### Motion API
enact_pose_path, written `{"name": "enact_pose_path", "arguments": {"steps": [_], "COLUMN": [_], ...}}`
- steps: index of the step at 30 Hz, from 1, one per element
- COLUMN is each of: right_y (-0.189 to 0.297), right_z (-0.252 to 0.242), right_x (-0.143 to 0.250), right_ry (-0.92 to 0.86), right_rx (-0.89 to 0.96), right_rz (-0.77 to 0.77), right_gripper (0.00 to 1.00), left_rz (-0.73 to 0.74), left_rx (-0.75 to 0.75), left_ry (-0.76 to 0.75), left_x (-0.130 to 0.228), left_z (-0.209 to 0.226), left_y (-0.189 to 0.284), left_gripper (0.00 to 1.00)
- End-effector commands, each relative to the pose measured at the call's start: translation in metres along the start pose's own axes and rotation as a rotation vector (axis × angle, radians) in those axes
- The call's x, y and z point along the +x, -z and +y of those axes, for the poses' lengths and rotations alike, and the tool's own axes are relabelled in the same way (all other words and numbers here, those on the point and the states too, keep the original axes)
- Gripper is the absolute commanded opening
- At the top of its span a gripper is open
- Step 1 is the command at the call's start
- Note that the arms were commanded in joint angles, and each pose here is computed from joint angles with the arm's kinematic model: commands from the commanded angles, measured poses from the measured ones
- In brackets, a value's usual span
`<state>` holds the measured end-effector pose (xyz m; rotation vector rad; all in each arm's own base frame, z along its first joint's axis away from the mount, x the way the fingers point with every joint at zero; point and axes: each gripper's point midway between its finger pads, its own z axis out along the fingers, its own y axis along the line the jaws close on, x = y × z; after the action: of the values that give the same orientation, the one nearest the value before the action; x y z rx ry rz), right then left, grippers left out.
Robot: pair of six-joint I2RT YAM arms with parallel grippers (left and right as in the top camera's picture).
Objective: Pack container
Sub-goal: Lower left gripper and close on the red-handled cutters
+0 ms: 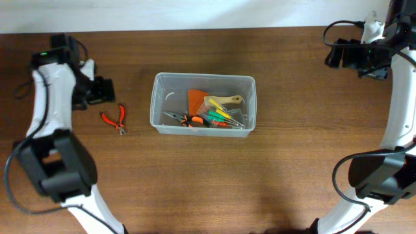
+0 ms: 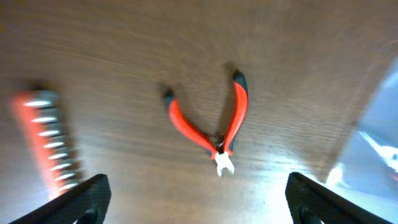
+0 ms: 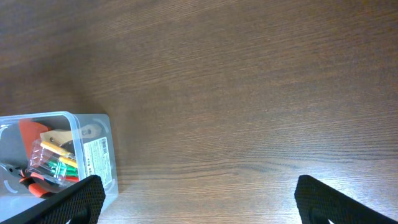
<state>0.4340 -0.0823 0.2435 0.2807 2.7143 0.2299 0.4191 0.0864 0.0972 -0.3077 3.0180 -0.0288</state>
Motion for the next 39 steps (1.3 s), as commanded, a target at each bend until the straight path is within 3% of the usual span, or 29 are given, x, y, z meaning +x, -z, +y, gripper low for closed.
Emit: {"name": "enact_pose_path", "arguments": {"steps": [1,6,12,17,29,39], "right_y": [-0.004,-0.004,-0.004,-0.004,-0.004,-0.004], "right_z": [0.0,0.0,0.0,0.0,0.0,0.0], "right_x": [0.002,0.002,0.002,0.002,0.002,0.002], "right_ry": [-0.012,-0.012,-0.012,-0.012,-0.012,-0.012], "right_rx": [-0.009,-0.009,-0.009,-0.008,-0.008,-0.009], "right_rz": [0.012,0.012,0.012,0.012,0.012,0.012], "right_gripper": [0.99,0.99,0.99,0.99,0.99,0.99], "left_rz": [0.086,0.083,0.084,0.093,0.097,0.219], "left_rx": [-0.027,-0.038,-0.008,-0.005,-0.044,-0.044], "left_ry": [0.056,0.109,-0.139,-0.212,-0.199,-0.196], "left_x": [0.007,0.002,0.002,0.005,0.004,0.021], "left_z": [-0.005,-0.002,-0.024,-0.045,-0.04,-0.036], "left_y": [-0.034,-0.047,-0.049,-0.052,-0.058,-0.104], "left_gripper": [0.89,0.89,0.9,0.89,0.8,0.74]}}
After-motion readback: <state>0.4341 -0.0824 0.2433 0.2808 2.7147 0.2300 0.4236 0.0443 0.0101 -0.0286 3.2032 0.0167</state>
